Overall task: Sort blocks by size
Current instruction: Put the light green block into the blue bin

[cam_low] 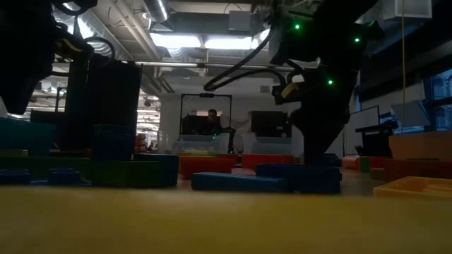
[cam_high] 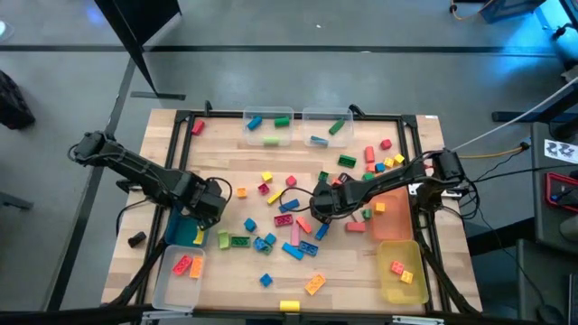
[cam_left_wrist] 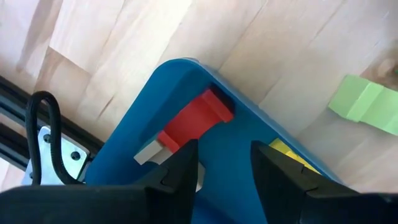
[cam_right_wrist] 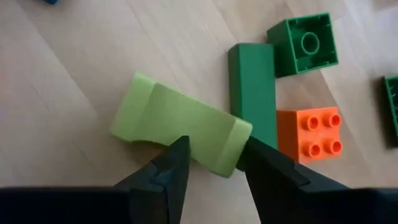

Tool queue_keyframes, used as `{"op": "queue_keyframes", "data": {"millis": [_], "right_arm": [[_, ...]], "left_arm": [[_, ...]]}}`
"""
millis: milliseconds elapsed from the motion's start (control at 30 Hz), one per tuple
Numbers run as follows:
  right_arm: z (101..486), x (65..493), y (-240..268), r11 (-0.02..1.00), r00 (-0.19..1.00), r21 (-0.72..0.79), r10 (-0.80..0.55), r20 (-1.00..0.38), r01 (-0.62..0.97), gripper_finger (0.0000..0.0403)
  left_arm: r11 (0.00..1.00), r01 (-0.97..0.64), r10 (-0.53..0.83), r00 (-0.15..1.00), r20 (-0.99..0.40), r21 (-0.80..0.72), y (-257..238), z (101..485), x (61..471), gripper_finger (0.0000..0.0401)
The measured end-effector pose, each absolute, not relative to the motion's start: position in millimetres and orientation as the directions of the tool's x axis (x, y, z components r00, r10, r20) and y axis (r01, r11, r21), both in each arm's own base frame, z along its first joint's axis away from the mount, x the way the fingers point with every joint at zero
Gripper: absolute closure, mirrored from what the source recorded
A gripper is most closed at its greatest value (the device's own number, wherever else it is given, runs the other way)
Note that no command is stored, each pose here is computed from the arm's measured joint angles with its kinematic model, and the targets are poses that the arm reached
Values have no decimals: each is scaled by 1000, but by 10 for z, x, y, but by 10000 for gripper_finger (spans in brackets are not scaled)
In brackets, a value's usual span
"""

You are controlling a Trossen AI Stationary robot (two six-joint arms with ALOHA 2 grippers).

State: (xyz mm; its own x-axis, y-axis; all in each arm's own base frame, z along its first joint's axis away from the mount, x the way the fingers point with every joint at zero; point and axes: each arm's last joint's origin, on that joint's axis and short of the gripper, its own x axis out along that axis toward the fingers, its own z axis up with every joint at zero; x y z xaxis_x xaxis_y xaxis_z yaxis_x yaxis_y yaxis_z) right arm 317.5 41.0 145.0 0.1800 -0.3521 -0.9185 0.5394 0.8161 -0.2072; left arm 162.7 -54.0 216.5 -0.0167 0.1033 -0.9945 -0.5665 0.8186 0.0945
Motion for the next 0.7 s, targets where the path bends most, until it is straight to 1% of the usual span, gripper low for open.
{"op": "queue_keyframes", "data": {"millis": [100, 200, 300, 333, 433, 533, 700], "right_arm": [[1451, 3180, 409, 814, 184, -209, -357, -916, 541, 291], [1460, 3193, 408, 812, 194, -210, -365, -911, 545, 342], [1468, 3207, 410, 823, 198, -217, -366, -909, 525, 390], [1472, 3213, 411, 829, 200, -220, -365, -909, 515, 396], [1540, 3278, 422, 840, 233, -205, -360, -903, 502, 394], [1611, 3335, 431, 859, 259, -206, -356, -898, 469, 399], [1724, 3415, 449, 885, 291, -192, -334, -896, 424, 393]], "left_arm": [[821, -565, 98, -1, -995, 81, -545, 2163, 1642, 270], [820, -569, 88, 26, -996, 58, -555, 2162, 1670, 270], [825, -565, 69, 81, -994, 11, -573, 2163, 1723, 270], [826, -564, 62, 103, -993, -7, -580, 2165, 1743, 270], [827, -556, 33, 186, -982, -78, -604, 2176, 1826, 270], [845, -517, 8, 271, -963, -138, -630, 2194, 1907, 270], [866, -465, -14, 346, -938, -184, -654, 2218, 1979, 270]]}}
